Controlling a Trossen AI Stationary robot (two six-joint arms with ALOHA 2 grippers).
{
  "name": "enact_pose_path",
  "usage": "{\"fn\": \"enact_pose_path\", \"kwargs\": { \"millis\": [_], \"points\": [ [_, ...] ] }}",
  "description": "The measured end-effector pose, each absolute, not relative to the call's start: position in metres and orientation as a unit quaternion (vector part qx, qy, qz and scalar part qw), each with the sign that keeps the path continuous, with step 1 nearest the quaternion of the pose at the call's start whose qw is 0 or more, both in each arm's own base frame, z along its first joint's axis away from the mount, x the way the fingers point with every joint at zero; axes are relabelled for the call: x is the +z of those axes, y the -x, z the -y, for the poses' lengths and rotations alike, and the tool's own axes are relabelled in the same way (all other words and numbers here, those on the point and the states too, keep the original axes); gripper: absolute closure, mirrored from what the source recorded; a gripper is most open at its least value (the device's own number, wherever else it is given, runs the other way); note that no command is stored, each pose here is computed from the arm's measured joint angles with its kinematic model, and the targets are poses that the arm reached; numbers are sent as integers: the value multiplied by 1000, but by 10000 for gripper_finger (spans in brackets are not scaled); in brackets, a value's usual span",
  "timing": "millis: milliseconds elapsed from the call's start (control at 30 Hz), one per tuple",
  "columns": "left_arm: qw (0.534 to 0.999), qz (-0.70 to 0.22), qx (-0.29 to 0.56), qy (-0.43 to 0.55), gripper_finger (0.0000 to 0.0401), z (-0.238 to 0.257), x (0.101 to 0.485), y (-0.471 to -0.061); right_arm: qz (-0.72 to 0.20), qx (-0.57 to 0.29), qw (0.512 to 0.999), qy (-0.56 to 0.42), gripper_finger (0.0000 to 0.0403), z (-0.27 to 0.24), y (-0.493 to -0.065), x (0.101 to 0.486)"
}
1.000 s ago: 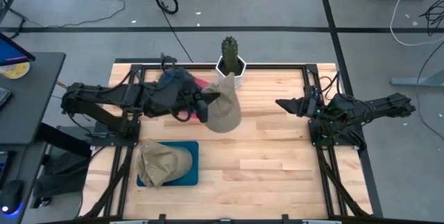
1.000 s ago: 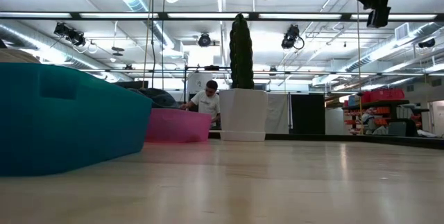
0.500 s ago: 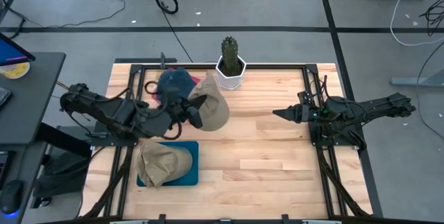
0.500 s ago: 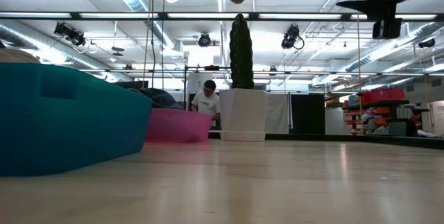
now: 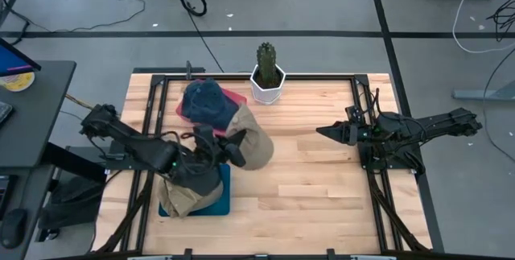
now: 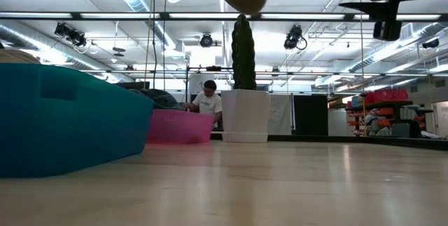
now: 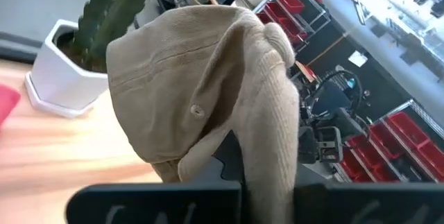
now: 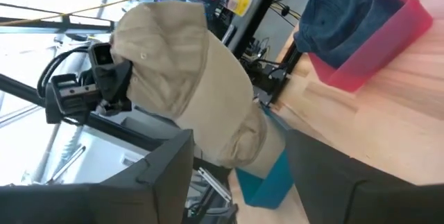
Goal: Pick & Place hat
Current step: Put the brown cap into the blue bin
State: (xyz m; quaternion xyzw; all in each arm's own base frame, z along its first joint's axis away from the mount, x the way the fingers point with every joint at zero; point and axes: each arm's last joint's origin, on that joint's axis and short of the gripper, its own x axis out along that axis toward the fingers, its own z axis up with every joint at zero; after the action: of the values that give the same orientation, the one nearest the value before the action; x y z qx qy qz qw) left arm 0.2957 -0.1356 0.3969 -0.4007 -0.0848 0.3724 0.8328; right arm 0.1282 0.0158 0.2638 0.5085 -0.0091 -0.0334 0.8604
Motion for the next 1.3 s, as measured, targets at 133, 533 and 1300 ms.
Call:
{"fn": "enact_pose_path", "kwargs": {
  "millis": [133,533,1300],
  "points": [
    [821,92,376,420,398,141,386,-305,8,-34,867,-498,172,-16,-128,264],
    [808,129,391,422,398,154,374,-308,7,-35,876,-481,172,-16,-128,264],
    [800,127,389,439,398,174,350,-294,12,-33,882,-471,172,-16,-128,265]
  ]
}}
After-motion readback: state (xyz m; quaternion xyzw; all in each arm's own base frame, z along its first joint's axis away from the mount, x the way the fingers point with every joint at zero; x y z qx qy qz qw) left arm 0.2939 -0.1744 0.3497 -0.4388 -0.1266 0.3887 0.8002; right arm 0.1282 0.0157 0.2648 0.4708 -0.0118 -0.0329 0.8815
